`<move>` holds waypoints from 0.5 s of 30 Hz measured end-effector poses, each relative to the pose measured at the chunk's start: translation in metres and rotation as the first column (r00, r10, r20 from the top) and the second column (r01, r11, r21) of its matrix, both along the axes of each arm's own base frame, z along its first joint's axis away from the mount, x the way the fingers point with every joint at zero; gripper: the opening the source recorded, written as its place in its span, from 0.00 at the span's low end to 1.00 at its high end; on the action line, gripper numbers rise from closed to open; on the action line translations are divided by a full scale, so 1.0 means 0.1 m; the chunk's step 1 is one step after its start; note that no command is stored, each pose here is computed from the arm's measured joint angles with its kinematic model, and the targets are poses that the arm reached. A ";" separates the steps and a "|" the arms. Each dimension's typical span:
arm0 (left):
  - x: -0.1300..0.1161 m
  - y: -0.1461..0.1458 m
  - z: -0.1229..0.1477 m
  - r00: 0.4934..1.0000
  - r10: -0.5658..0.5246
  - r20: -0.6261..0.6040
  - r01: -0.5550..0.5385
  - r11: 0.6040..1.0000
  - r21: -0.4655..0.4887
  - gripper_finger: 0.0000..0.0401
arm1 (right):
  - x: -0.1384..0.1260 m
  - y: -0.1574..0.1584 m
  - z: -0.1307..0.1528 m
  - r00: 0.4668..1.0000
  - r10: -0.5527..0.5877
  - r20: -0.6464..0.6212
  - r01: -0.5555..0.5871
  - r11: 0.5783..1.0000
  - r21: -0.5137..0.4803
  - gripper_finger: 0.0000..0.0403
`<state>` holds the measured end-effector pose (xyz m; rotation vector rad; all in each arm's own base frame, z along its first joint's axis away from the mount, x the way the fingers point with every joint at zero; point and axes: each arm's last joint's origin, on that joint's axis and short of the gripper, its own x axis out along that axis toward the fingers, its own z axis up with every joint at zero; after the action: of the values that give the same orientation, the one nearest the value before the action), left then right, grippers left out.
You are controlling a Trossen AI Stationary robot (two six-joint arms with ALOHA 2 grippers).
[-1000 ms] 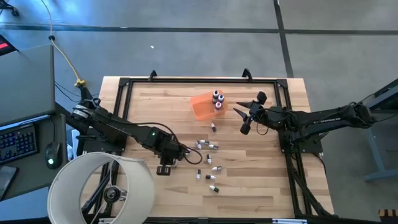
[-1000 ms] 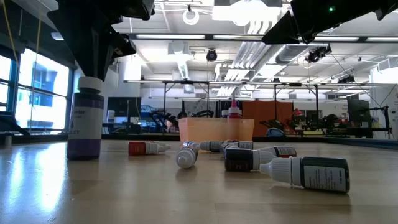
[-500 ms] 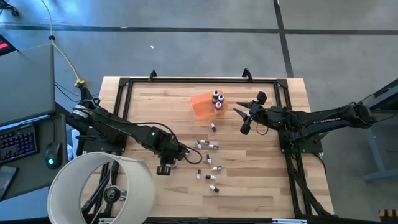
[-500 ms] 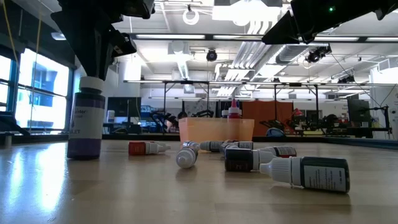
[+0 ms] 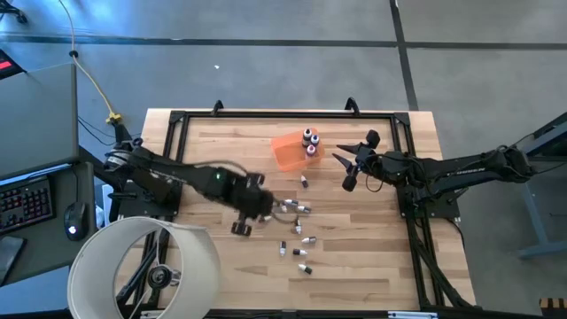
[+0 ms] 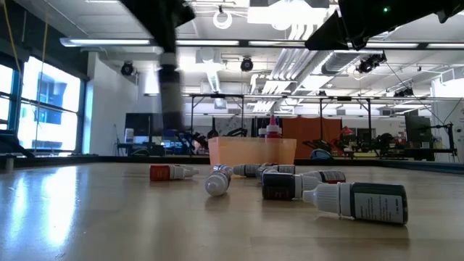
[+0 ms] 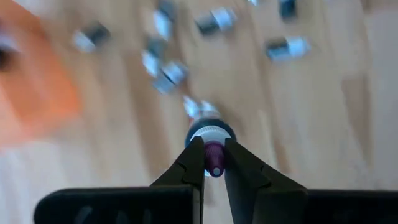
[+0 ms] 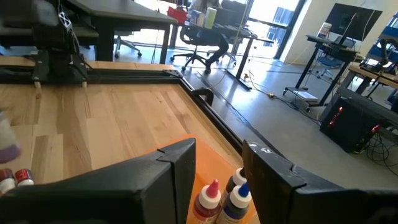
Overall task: Pick & Place food coloring
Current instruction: Put the big violet food coloring bottle into the orange bin
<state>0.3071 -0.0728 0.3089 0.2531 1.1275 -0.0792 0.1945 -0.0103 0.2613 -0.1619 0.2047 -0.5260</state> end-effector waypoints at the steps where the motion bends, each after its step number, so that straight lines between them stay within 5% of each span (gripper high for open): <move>1: 0.04 0.07 0.07 1.000 -0.008 0.029 0.008 1.000 0.011 0.07 | 0.00 0.00 0.00 1.000 0.000 0.000 0.000 1.000 0.000 0.31; 8: 0.24 0.83 0.35 0.977 0.024 0.213 -0.042 0.996 0.082 0.07 | 0.00 0.00 0.00 1.000 0.000 -0.015 0.000 1.000 -0.025 0.31; 15: 0.35 1.66 0.42 0.889 0.197 0.414 -0.227 0.974 0.025 0.07 | 0.00 0.00 0.00 1.000 -0.001 -0.016 0.001 1.000 -0.025 0.31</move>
<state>0.3424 0.0930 0.3512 0.1973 0.7327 0.2033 0.1944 -0.0104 0.2612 -0.1905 0.2136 -0.5287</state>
